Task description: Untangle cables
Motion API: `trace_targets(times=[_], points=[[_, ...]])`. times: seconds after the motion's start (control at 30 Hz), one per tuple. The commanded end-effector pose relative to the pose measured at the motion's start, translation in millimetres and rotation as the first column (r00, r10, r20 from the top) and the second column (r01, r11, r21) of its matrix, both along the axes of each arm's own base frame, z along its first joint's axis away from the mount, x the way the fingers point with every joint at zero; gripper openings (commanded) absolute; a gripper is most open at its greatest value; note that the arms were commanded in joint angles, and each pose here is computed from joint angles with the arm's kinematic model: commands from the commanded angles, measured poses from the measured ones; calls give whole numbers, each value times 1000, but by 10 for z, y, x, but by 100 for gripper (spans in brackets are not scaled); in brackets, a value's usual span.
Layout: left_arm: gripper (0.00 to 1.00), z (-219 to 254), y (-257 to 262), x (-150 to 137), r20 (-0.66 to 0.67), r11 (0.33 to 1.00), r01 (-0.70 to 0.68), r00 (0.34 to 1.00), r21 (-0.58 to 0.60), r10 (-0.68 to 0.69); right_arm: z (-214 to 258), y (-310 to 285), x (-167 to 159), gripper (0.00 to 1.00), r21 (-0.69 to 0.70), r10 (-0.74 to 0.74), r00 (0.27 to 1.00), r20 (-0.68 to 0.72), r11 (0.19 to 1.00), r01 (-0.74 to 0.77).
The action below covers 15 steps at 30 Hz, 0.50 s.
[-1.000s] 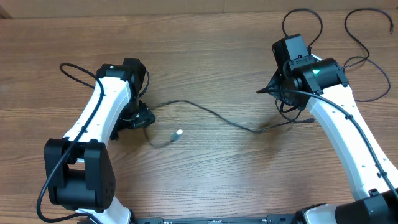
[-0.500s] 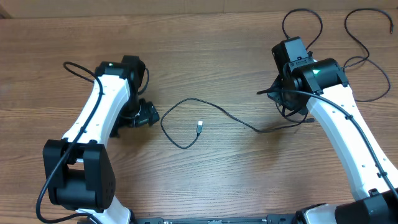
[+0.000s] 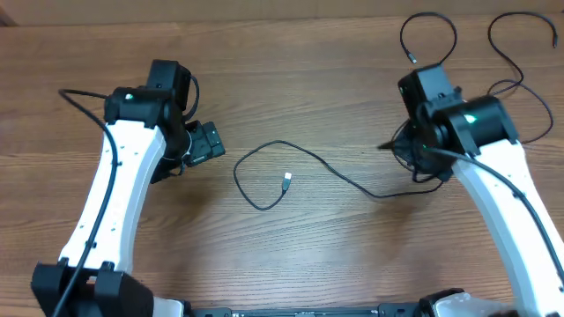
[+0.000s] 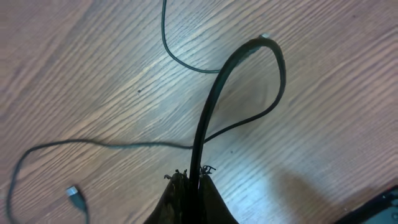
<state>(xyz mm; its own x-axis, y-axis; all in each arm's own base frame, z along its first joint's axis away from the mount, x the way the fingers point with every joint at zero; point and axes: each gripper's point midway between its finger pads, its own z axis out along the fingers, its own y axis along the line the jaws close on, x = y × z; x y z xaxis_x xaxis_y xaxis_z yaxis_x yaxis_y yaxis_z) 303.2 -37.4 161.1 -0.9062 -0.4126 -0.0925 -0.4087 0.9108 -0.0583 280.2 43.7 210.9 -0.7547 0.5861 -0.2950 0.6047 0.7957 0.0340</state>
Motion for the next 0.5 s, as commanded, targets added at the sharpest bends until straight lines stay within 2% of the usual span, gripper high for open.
trace_targets(times=[0.0, 0.27, 0.47], points=[[100, 103, 90, 33, 36, 999, 5, 999, 45, -7, 331, -83, -126, 4, 25, -48, 993, 112, 999, 45], [100, 99, 108, 32, 35, 998, 4, 999, 56, -6, 614, -448, -384, 4, -67, -107, 973, 205, 990, 123], [99, 99, 120, 26, 33, 998, 3, 999, 62, -5, 674, -1003, -507, 4, -143, -246, 946, 209, 950, 279]])
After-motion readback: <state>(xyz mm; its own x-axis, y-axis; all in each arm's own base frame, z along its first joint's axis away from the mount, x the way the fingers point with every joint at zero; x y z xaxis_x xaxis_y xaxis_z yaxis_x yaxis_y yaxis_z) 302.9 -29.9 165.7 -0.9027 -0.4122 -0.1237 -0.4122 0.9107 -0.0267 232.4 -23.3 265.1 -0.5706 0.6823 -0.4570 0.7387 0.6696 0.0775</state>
